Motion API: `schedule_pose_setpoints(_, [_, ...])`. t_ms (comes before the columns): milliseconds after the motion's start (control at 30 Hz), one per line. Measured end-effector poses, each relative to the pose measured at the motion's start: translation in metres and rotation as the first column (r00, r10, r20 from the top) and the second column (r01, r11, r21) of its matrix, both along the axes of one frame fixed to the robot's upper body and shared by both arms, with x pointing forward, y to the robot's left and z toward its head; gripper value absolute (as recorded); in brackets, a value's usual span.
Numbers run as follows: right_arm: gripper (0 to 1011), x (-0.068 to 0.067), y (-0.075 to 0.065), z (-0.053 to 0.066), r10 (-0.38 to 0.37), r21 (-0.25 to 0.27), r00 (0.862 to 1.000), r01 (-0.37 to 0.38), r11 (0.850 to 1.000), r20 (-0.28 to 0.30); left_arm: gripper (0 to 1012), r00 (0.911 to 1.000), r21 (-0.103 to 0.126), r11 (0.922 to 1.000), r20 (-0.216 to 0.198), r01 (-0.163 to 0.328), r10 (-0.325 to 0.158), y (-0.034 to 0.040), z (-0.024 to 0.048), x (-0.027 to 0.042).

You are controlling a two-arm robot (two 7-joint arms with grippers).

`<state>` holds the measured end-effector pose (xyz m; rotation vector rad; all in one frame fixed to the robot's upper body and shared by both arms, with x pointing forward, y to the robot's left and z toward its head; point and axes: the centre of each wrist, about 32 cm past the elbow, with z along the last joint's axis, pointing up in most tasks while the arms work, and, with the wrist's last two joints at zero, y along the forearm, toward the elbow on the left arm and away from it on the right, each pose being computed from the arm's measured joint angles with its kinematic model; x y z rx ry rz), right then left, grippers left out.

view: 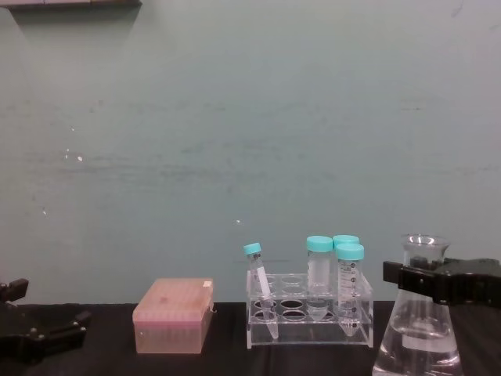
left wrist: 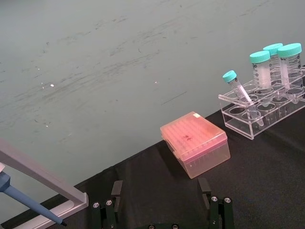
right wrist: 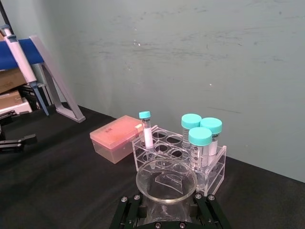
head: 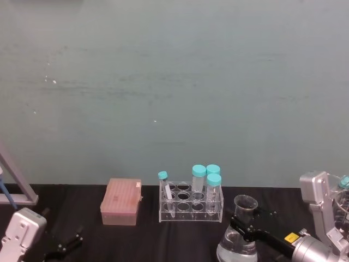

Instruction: Pick up the beaker with the right gripper, shake it three times, and then put it down.

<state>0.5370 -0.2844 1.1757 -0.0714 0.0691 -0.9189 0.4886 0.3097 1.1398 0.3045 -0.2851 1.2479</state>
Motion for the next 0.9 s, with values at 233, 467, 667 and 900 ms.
schedule_pose_setpoints(233, [452,0.0018,0.0002,-0.0020,-0.005,-0.004,1.000,0.005,1.000,-0.003,1000,1.0000,0.000,1.0000,0.000,0.000,0.000,0.0000,0.0000,0.0000])
schedule_pose_setpoints(467, [452,0.0030,0.0005,-0.0036,-0.007,-0.004,1.000,0.007,1.000,-0.002,1000,1.0000,0.000,1.0000,0.000,0.000,0.000,0.0000,0.0000,0.0000])
schedule_pose_setpoints(667, [451,0.0036,0.0012,-0.0045,-0.004,-0.002,1.000,0.004,1.000,-0.002,1000,1.0000,0.000,1.0000,0.000,0.000,0.000,0.0000,0.0000,0.0000])
schedule_pose_setpoints(900, [452,0.0037,0.0023,-0.0055,0.003,0.002,1.000,-0.003,1.000,-0.002,1000,1.0000,0.000,1.0000,0.000,0.000,0.000,0.0000,0.0000,0.0000])
